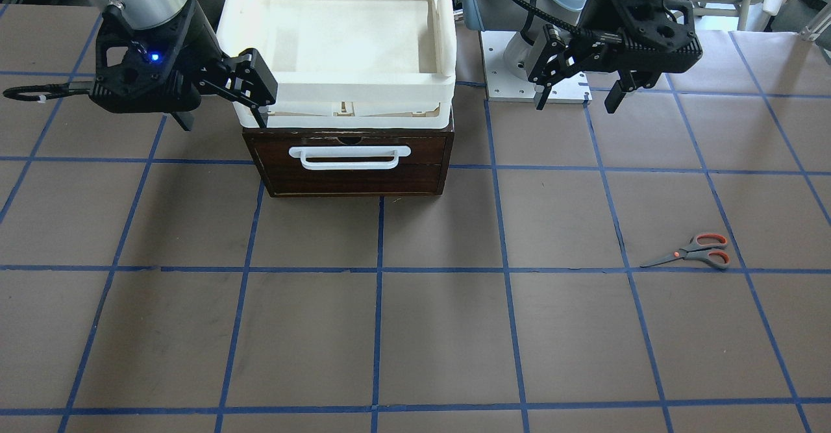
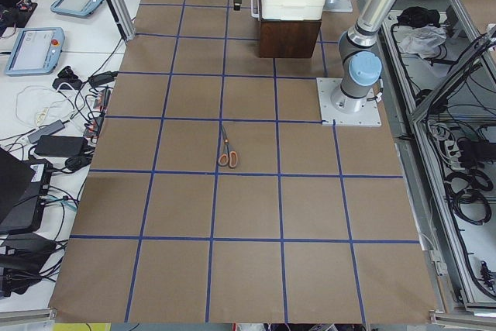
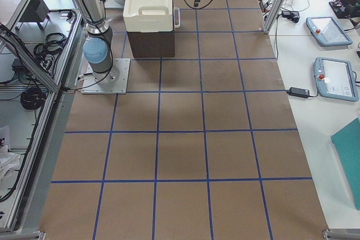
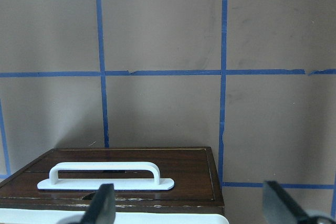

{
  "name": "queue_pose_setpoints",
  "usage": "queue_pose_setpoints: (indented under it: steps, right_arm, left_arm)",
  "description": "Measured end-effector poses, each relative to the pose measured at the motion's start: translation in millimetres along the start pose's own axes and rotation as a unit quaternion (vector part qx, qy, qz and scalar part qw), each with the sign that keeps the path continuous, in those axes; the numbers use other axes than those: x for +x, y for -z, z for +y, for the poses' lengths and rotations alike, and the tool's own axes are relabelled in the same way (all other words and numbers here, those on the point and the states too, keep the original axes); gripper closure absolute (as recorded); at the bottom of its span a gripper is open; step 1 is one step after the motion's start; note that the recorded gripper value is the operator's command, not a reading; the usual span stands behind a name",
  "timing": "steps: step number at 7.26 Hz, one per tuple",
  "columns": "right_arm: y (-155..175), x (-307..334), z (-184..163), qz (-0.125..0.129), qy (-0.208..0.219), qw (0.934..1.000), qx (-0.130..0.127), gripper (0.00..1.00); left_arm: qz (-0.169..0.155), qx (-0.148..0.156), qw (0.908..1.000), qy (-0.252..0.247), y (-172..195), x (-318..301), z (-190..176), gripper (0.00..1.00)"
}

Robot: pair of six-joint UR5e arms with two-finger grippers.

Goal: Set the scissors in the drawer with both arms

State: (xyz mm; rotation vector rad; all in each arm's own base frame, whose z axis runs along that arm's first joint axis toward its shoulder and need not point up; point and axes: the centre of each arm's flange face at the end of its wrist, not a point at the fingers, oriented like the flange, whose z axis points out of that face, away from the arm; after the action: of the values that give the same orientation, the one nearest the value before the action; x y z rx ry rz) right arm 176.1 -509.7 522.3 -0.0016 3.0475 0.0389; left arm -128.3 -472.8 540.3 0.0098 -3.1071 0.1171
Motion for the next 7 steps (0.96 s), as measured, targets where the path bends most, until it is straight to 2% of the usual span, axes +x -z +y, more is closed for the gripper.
queue_pose_setpoints:
  steps: [2, 4, 6, 7]
  right_arm:
    - [-2, -1, -1, -0.005, 0.001, 1.0000, -0.002, 0.00]
    - [-6, -4, -1, 0.005, 0.023, 0.9997, -0.004, 0.00]
    - [-22, -26, -2, 0.012, 0.071, 0.9973, -0.013, 0.00]
    - [-31, -40, -2, 0.011, 0.127, 0.9917, -0.020, 0.00]
  left_arm:
    - [0.000, 0.000, 1.0000, 0.001, -1, -1, 0, 0.00]
    - [0.000, -0.005, 1.0000, 0.001, -4, -1, -1, 0.00]
    - [0.000, -0.008, 1.0000, 0.001, -10, -1, -2, 0.00]
    - [0.000, -0.006, 0.9999, -0.010, -11, -4, -5, 0.00]
